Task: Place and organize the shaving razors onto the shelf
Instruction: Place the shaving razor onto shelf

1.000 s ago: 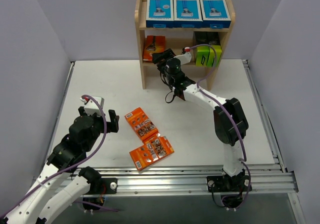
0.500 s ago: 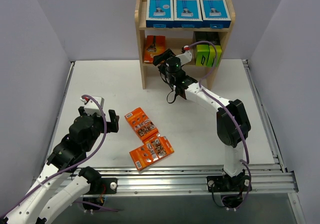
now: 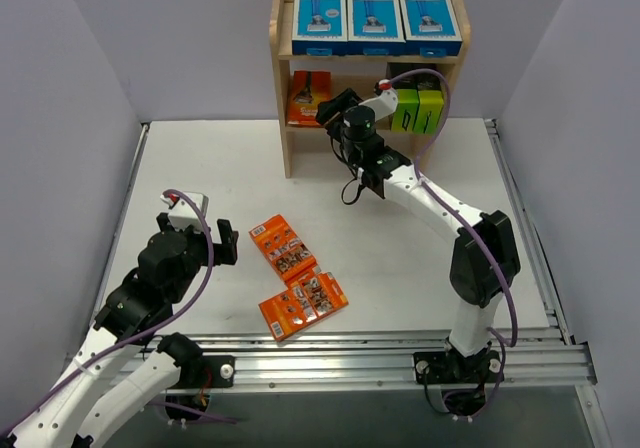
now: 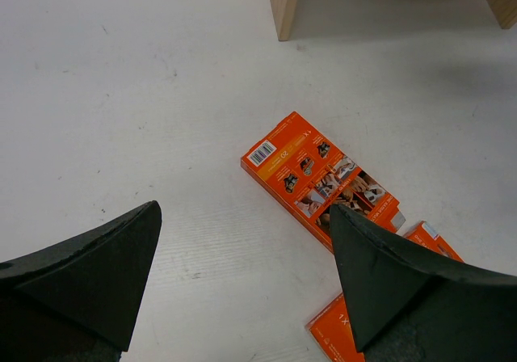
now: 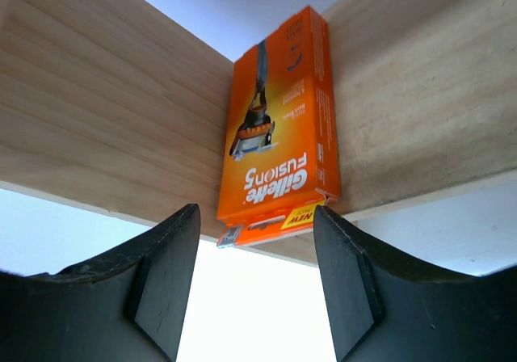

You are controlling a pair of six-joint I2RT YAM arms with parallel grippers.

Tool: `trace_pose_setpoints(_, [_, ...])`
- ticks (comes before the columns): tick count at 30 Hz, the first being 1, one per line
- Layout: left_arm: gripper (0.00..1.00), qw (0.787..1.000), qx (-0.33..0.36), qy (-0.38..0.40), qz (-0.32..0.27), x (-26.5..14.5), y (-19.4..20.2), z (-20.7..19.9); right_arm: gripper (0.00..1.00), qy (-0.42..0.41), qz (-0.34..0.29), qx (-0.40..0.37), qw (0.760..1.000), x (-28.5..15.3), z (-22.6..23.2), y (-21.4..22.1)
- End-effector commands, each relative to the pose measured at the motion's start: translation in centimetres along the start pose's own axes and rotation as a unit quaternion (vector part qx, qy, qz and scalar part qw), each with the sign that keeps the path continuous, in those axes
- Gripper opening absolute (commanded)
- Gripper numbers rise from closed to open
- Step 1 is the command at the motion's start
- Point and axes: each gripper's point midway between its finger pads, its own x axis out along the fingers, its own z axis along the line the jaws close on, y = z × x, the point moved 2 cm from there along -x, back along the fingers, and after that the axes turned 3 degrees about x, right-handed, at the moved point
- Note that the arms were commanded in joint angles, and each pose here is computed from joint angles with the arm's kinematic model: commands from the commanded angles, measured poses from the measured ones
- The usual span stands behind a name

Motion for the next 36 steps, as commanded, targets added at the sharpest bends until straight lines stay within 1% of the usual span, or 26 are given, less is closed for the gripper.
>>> trace_pose_setpoints(1, [0.94,1.0,0.0,0.004,-0.022,0.1,-1.1,-0.2,0.53,-0.013,-0.034,-0.018,0.999,-1.0,1.9,-2.7])
trace_pose_setpoints(8, [0.94,1.0,0.001,0.005,-0.02,0.2,-1.0,-0.3,0.5,-0.009,-0.03,-0.048,0.998,0.0,1.8,-2.3])
trace_pose_setpoints(15, [0.94,1.0,0.002,0.005,-0.017,0.3,-0.9,-0.3,0.49,-0.005,-0.03,-0.078,0.997,1.0,1.4,-1.7])
trace_pose_setpoints(36, [0.94,1.0,0.003,0.009,-0.014,0.5,-0.8,-0.5,0.47,-0.002,-0.043,-0.114,0.993,3.0,0.2,0.2])
